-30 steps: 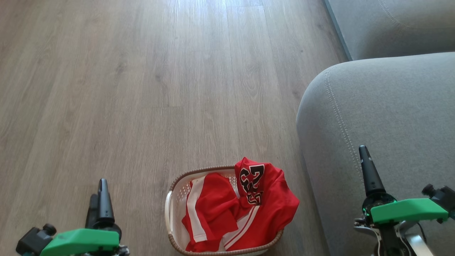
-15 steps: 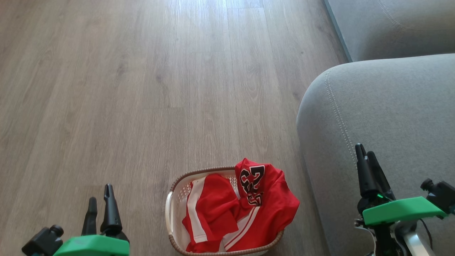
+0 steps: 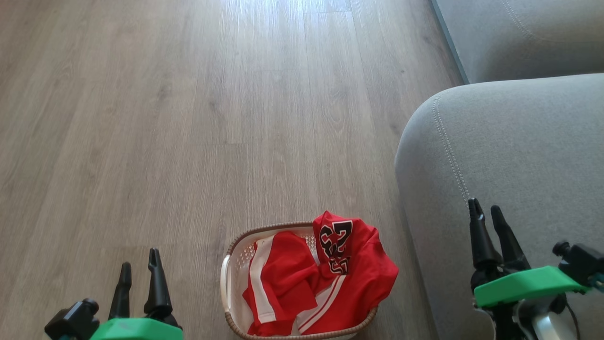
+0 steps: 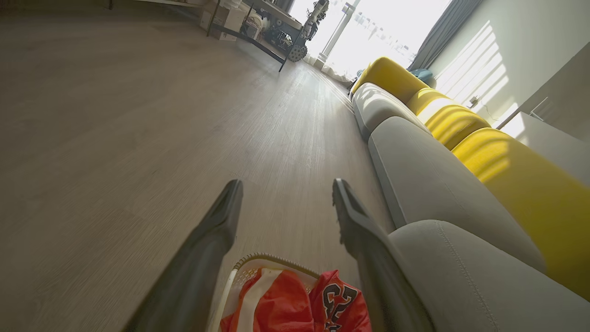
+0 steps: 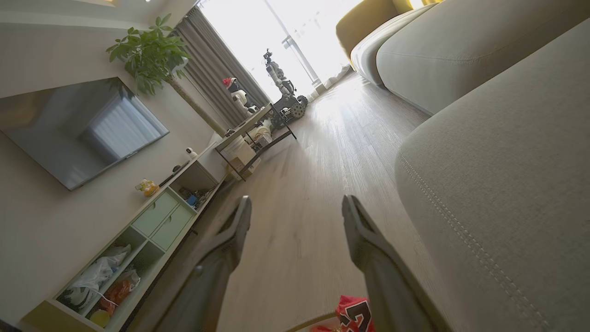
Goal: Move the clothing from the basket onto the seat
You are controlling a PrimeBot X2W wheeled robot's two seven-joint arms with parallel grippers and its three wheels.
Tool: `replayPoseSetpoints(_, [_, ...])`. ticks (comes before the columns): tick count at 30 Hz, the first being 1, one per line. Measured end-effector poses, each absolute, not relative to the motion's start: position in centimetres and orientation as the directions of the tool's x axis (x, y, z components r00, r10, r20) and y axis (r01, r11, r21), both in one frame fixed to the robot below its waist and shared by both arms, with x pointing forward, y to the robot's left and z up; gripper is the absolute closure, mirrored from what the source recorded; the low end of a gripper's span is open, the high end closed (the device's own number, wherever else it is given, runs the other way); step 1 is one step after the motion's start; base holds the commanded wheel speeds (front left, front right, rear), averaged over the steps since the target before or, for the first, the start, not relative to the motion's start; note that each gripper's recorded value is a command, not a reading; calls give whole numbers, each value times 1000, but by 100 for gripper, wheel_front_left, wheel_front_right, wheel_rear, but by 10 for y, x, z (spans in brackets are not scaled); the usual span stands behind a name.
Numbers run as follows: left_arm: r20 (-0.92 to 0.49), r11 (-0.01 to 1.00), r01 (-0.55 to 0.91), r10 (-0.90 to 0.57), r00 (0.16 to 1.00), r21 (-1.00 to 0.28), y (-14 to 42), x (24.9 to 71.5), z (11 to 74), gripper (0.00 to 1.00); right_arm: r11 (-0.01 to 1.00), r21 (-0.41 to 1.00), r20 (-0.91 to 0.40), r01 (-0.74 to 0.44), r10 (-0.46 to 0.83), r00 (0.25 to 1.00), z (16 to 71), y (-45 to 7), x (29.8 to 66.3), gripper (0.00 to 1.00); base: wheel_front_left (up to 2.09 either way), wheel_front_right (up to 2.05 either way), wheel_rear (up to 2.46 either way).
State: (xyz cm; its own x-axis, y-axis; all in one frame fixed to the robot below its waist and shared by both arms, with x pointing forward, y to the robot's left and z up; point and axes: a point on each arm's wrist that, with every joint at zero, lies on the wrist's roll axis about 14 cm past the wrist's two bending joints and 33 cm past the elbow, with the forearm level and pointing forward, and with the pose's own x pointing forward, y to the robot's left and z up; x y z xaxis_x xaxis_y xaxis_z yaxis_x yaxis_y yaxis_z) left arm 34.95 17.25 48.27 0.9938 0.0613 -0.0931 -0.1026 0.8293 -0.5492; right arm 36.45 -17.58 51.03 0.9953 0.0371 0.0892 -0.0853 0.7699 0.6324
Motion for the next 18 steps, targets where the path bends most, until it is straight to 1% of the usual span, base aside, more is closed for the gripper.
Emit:
replayPoseSetpoints(5, [-81, 863, -98, 66, 994, -495, 173, 349, 484, 0, 805, 589, 67, -75, 44, 997, 502, -173, 360, 0, 0, 0, 0])
replayPoseSetpoints(18, [-43, 930, -55, 42, 998, -363, 165, 346, 487, 0, 882, 463, 70, -83, 57, 996, 502, -170, 360, 0, 0, 0, 0])
